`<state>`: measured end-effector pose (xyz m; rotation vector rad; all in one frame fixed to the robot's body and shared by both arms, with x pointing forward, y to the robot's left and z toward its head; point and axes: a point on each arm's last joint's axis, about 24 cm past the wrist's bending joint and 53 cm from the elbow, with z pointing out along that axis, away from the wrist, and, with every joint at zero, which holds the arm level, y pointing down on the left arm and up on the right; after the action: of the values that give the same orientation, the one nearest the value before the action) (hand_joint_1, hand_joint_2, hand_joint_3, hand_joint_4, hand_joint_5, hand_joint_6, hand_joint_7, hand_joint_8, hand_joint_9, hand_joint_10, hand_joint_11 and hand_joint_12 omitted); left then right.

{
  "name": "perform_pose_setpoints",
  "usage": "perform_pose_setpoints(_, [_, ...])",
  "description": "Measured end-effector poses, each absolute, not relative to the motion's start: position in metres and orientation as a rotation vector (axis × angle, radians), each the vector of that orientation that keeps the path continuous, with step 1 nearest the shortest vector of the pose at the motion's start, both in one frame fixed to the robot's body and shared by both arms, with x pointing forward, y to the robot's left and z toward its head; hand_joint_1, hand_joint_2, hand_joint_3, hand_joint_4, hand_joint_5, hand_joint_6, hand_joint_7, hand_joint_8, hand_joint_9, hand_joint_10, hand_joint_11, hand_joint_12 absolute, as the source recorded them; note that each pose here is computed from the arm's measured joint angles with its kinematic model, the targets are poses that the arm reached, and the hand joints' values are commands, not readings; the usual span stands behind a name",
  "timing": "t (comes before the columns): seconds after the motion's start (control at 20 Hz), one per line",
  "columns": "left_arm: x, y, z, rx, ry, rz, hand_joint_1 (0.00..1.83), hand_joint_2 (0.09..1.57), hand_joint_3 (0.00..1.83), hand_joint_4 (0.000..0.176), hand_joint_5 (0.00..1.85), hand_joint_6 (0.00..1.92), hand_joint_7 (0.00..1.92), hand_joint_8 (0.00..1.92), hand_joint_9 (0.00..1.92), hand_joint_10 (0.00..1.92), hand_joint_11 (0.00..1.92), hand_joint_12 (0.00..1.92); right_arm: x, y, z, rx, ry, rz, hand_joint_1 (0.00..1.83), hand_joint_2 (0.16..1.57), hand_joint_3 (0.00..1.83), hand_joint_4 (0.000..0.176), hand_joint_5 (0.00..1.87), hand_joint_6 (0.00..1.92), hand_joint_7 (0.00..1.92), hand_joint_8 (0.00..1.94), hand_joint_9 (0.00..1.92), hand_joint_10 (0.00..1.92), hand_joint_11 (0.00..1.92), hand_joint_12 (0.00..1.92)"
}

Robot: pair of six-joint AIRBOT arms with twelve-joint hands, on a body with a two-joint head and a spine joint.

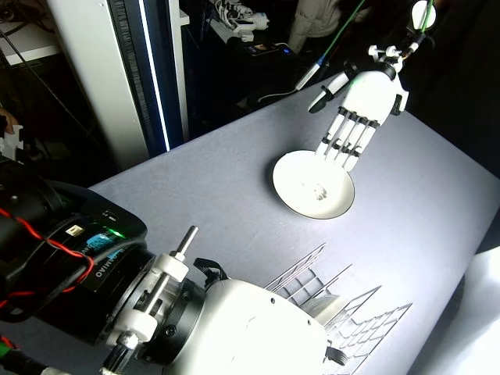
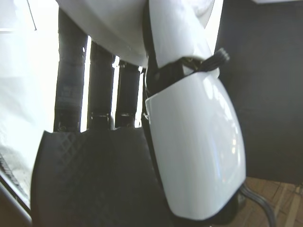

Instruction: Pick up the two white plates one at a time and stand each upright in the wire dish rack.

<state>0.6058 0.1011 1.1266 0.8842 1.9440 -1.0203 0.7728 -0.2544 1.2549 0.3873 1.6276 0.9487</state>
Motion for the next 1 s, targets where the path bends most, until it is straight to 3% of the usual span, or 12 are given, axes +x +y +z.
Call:
perform_pose_setpoints(0.45, [0.606, 0.108, 1.086, 0.899, 2.027, -0.967, 0.00, 1.20, 0.00, 0.000, 0.00, 0.00, 0.00, 0.00, 0.00, 0.00, 0.00, 0.00, 0.768, -0.233, 1.277, 0.296, 1.596, 0.959, 1.49, 1.10, 0.00, 0.000, 0.84, 1.08, 1.03, 0.80, 0.98, 0.94, 0.82, 1.53])
perform_pose_setpoints(0.5, [0.607, 0.110, 1.084, 0.901, 2.031, -0.959, 0.00, 1.20, 0.00, 0.000, 0.00, 0.00, 0.00, 0.00, 0.00, 0.00, 0.00, 0.00, 0.768, -0.231, 1.279, 0.287, 1.594, 0.962, 1.40, 1.12, 0.00, 0.000, 0.85, 1.15, 1.00, 0.88, 0.93, 1.13, 0.75, 1.12])
perform_pose_setpoints(0.55, [0.608, 0.110, 1.084, 0.895, 2.032, -0.951, 0.00, 1.20, 0.00, 0.000, 0.00, 0.00, 0.00, 0.00, 0.00, 0.00, 0.00, 0.00, 0.767, -0.231, 1.278, 0.285, 1.595, 0.961, 1.37, 1.13, 0.00, 0.000, 0.81, 1.20, 0.98, 0.94, 0.90, 1.20, 0.78, 0.86])
perform_pose_setpoints(0.6, [0.610, 0.111, 1.084, 0.887, 2.032, -0.949, 0.00, 1.20, 0.00, 0.000, 0.00, 0.00, 0.00, 0.00, 0.00, 0.00, 0.00, 0.00, 0.768, -0.231, 1.278, 0.287, 1.596, 0.961, 1.36, 1.16, 0.00, 0.000, 0.74, 1.28, 0.92, 1.02, 0.87, 1.26, 0.76, 0.83])
perform_pose_setpoints(0.65, [0.611, 0.111, 1.085, 0.880, 2.032, -0.946, 0.00, 1.21, 0.00, 0.000, 0.00, 0.00, 0.00, 0.00, 0.00, 0.00, 0.00, 0.00, 0.768, -0.231, 1.278, 0.286, 1.596, 0.961, 1.22, 1.19, 0.00, 0.000, 0.73, 1.34, 0.91, 1.11, 0.83, 0.69, 0.72, 0.84])
perform_pose_setpoints(0.7, [0.611, 0.111, 1.085, 0.879, 2.031, -0.945, 0.00, 1.20, 0.00, 0.000, 0.00, 0.00, 0.00, 0.00, 0.00, 0.00, 0.00, 0.00, 0.767, -0.231, 1.278, 0.285, 1.596, 0.960, 1.21, 1.18, 0.00, 0.000, 0.75, 1.31, 0.96, 1.05, 0.92, 0.37, 0.73, 0.82])
perform_pose_setpoints(0.8, [0.613, 0.109, 1.089, 0.882, 2.021, -0.943, 0.00, 1.20, 0.00, 0.000, 0.00, 0.00, 0.00, 0.00, 0.00, 0.00, 0.00, 0.00, 0.768, -0.231, 1.277, 0.286, 1.599, 0.956, 1.19, 1.20, 0.00, 0.000, 0.71, 1.37, 0.94, 1.09, 1.00, 0.10, 0.70, 0.84])
perform_pose_setpoints(0.85, [0.615, 0.108, 1.092, 0.881, 2.009, -0.943, 0.00, 1.20, 0.00, 0.000, 0.00, 0.00, 0.00, 0.00, 0.00, 0.00, 0.00, 0.00, 0.768, -0.232, 1.277, 0.287, 1.599, 0.956, 1.13, 1.21, 0.00, 0.000, 0.76, 1.30, 0.85, 0.49, 0.98, 0.05, 0.66, 0.84])
perform_pose_setpoints(0.9, [0.617, 0.105, 1.094, 0.881, 1.999, -0.947, 0.00, 1.21, 0.00, 0.000, 0.00, 0.00, 0.00, 0.00, 0.00, 0.00, 0.00, 0.00, 0.767, -0.232, 1.276, 0.285, 1.602, 0.955, 1.12, 1.21, 0.00, 0.000, 0.77, 1.28, 0.91, 0.20, 0.98, 0.03, 0.65, 0.84])
perform_pose_setpoints(0.95, [0.619, 0.104, 1.095, 0.876, 1.996, -0.945, 0.00, 1.21, 0.00, 0.000, 0.00, 0.00, 0.00, 0.00, 0.00, 0.00, 0.00, 0.00, 0.767, -0.232, 1.275, 0.284, 1.602, 0.956, 1.21, 1.17, 0.00, 0.000, 0.68, 0.58, 0.91, 0.09, 0.95, 0.01, 0.61, 0.85])
perform_pose_setpoints(1.0, [0.620, 0.103, 1.094, 0.878, 1.996, -0.944, 0.00, 1.21, 0.00, 0.000, 0.00, 0.00, 0.00, 0.00, 0.00, 0.00, 0.00, 0.00, 0.767, -0.232, 1.275, 0.285, 1.602, 0.956, 1.20, 1.17, 0.00, 0.000, 0.70, 0.25, 0.88, 0.03, 0.90, 0.01, 0.54, 0.89])
